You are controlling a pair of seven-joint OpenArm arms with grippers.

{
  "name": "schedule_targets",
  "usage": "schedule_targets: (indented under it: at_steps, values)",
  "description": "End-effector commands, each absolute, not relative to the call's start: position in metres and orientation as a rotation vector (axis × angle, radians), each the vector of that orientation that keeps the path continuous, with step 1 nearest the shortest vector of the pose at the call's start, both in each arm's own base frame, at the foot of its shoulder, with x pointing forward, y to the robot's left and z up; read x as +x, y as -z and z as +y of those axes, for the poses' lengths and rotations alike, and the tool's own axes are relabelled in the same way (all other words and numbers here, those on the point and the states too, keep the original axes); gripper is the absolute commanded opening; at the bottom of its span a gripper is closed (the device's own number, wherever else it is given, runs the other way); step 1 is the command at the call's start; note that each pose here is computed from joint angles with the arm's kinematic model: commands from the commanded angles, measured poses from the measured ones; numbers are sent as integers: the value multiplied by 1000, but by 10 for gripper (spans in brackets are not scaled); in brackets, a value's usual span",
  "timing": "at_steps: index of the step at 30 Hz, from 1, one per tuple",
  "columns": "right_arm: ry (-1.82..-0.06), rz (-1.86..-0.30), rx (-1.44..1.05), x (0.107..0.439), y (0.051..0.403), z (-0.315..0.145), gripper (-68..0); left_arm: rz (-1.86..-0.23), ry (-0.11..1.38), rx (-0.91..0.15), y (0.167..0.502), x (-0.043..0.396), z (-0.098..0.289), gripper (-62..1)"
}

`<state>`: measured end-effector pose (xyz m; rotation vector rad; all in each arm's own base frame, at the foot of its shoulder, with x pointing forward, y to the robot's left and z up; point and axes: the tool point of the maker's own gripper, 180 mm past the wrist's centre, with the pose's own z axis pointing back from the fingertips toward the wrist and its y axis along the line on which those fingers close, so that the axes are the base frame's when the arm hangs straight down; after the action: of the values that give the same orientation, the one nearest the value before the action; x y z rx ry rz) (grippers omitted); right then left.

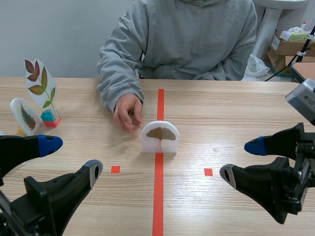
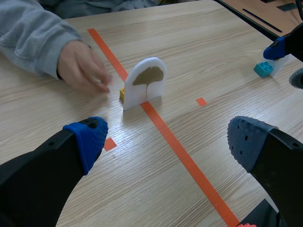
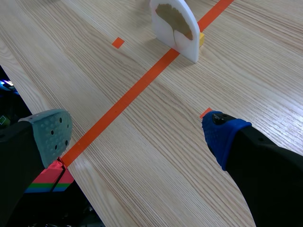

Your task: Do the leaf sorting experiment

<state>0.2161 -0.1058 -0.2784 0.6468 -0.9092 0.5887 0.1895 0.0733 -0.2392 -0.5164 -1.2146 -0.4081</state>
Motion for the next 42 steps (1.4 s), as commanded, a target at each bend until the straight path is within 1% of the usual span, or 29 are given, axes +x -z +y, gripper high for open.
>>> schedule_targets:
  at_steps: [1, 36, 42]
  values:
    - [-612, -952, 649, 222, 266, -105, -115, -1237, 406, -529, 232, 190, 71, -67]
    - [-619, -949, 640, 222, 267, -106, -115, -1238, 405, -530, 232, 190, 71, -67]
    - [-612, -959, 626, 229, 268, -110, -115, -1238, 405, -530, 232, 190, 71, -67]
